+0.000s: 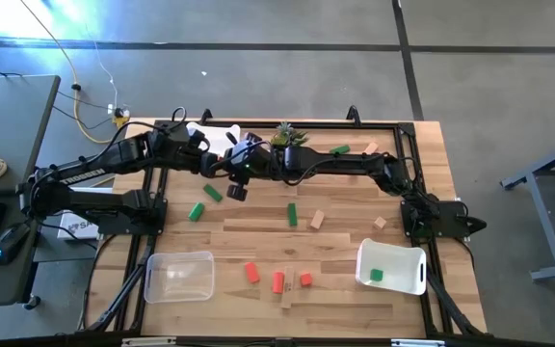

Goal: Sort & place blocks by color
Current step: Put the orange block into the transparent bin

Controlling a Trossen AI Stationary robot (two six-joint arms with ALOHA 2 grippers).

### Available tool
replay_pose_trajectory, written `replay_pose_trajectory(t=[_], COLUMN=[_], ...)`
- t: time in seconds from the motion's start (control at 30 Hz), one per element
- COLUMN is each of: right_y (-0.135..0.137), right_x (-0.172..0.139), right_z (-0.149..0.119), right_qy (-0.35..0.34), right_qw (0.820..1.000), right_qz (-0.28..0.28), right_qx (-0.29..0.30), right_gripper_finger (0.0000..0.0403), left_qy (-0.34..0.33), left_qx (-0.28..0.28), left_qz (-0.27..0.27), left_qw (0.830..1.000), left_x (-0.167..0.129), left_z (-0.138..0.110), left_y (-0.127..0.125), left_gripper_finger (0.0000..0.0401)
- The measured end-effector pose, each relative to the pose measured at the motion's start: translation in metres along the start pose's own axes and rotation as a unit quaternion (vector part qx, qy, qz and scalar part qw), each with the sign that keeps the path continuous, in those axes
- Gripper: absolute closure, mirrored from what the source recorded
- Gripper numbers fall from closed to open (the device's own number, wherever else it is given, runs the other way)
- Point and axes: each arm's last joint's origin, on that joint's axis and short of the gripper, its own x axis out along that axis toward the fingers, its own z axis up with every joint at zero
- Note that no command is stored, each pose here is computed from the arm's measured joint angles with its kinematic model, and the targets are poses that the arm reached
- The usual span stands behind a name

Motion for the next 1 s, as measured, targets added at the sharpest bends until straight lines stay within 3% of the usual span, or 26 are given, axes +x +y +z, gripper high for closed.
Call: replay_pose_trajectory(t=[0.43,0.77,1.0], right_y=[0.000,-0.006,-0.020], right_x=[-0.002,-0.007,-0.004], right_z=[-0.004,-0.004,-0.009], right_qy=[0.023,0.035,0.058], right_qw=[1.000,0.999,0.998], right_qz=[0.001,-0.001,-0.011], right_qx=[0.000,-0.003,-0.001], right_gripper_finger=[0.0216,0.0209,0.0208], left_qy=[0.046,0.133,0.240], left_qx=[0.019,0.021,0.021], left_qz=[0.042,0.013,0.031], left_qw=[0.998,0.991,0.970], left_x=[-0.004,-0.013,-0.024], left_z=[-0.013,-0.047,-0.084], left_y=[0.007,-0.011,-0.018], left_gripper_finger=[0.0366,0.0366,0.0365])
